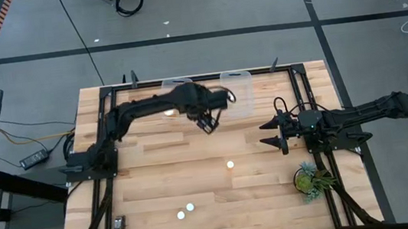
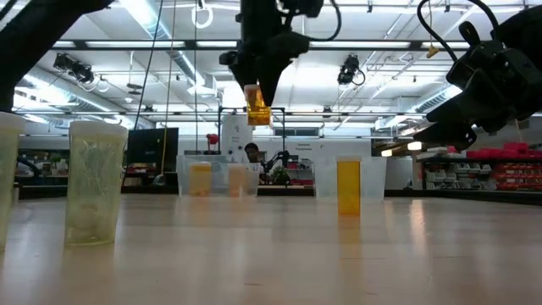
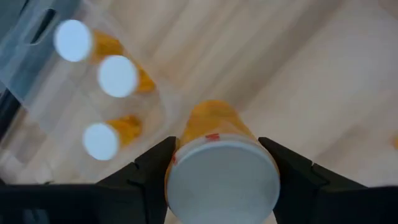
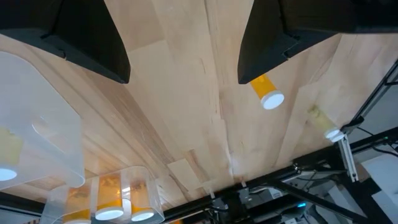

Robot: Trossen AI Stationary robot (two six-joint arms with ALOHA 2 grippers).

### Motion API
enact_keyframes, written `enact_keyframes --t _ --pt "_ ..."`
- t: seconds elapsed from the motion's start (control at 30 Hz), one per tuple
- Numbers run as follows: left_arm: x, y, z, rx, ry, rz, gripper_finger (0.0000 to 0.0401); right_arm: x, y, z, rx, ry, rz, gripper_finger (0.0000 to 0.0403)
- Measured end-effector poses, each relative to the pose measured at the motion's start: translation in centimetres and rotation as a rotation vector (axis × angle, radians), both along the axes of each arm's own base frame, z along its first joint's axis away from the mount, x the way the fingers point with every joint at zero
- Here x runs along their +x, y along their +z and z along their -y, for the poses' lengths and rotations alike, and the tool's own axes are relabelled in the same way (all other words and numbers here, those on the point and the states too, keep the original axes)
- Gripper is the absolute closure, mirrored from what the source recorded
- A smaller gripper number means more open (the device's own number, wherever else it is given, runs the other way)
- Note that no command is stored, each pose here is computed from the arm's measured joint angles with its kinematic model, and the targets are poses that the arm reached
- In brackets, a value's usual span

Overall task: Pick and place medicine bottles into bin by pill shape (circle, oval)
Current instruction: Put the big orange pill bottle into the left transparent bin

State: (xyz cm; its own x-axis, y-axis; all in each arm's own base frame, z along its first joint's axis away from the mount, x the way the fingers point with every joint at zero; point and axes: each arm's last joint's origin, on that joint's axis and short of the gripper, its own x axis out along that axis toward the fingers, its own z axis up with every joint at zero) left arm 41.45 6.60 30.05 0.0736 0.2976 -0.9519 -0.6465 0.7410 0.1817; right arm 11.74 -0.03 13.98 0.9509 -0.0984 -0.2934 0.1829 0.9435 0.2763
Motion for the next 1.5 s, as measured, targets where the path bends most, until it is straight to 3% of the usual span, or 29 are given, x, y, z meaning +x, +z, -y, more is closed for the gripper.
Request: enact_keyframes --t 0.37,0.67,1.1,1.27,1.5 --pt "-2.0 -0.1 -7.5 0.035 0.077 -0.053 0.0174 0.0 0.0 0.0 0.000 0.000 -0.001 0.0098" --pt "-4.3 -3.7 -12.1 0.000 0.133 -0.190 0.0176 0.0 0.0 0.0 0.000 0.000 0.000 0.0098" --pt "-5.6 -8.9 -14.5 -0.041 0.101 -0.235 0.0181 0.0 0.0 0.0 0.000 0.000 -0.001 0.0098" --pt "-6.3 -10.2 -15.1 -0.052 0.115 -0.245 0.0169 0.0 0.0 0.0 0.000 0.000 0.000 0.0098" --pt "-6.1 -10.8 -15.2 -0.039 0.091 -0.217 0.0180 0.0 0.0 0.0 0.000 0.000 0.000 0.0098"
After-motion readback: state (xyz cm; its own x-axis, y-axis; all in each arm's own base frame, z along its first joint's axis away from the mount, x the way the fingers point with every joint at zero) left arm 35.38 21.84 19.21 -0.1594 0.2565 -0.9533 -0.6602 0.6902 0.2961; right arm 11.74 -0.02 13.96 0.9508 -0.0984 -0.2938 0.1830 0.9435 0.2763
